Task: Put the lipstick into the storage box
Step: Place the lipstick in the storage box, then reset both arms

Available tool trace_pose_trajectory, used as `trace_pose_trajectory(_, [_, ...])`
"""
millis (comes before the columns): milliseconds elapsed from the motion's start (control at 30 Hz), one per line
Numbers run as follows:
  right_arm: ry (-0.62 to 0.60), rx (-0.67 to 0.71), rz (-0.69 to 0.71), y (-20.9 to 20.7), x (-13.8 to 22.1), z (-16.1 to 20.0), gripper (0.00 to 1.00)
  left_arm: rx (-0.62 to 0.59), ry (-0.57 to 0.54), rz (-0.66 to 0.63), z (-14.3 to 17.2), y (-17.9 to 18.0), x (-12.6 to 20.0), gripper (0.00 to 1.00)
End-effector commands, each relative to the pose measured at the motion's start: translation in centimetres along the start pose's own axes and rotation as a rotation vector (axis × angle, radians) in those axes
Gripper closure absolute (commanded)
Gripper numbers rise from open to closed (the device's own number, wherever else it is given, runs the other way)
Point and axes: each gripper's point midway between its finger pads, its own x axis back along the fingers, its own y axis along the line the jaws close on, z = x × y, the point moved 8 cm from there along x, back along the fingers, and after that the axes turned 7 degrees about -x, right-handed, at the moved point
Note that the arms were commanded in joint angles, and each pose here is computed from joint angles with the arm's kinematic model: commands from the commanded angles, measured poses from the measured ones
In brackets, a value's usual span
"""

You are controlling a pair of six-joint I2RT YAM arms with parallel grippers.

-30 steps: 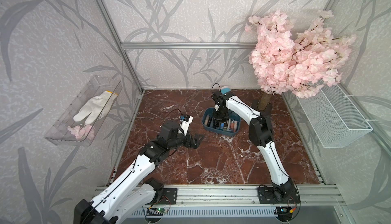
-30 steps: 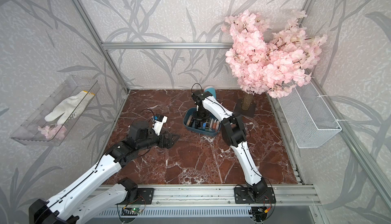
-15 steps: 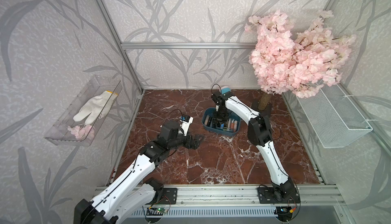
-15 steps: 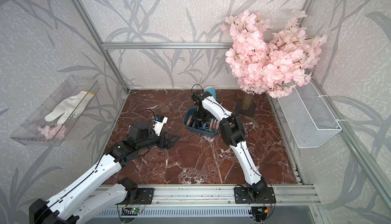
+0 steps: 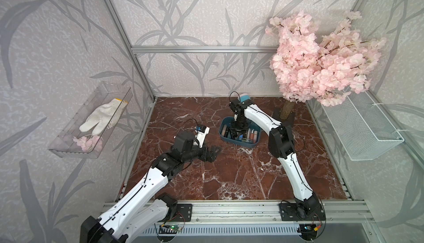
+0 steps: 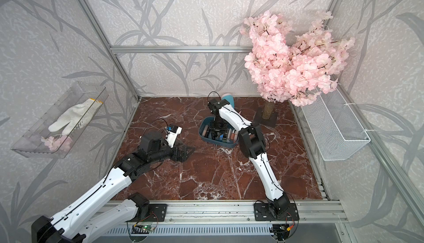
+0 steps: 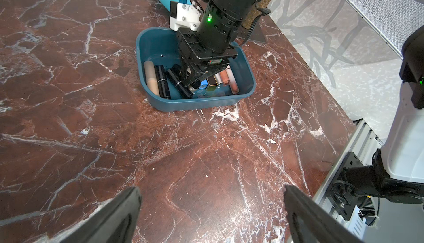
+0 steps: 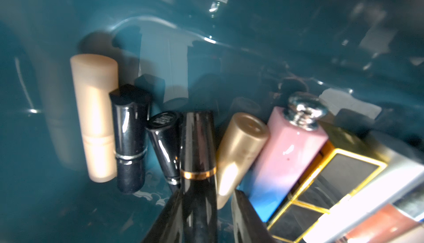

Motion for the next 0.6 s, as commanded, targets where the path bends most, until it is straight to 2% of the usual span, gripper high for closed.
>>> trace_pose_trajectory(0, [0.005,-0.001,-0.023,1.0,-0.2,0.1,0.61,-0.010,-0.004,-0.001,0.2,0.1,0.2,0.00])
trace_pose_trajectory(300, [-0.012,0.010,-0.032,1.6,0.9,0.4,0.61,-0.009,-0.005,-0.002,0.2,0.1,0.1,0.00])
trace_pose_trajectory(567, [-0.002,0.011,-0.040,1.6,0.2,0.1,0.61,-0.006,-0.007,-0.006,0.2,0.1,0.3,0.00])
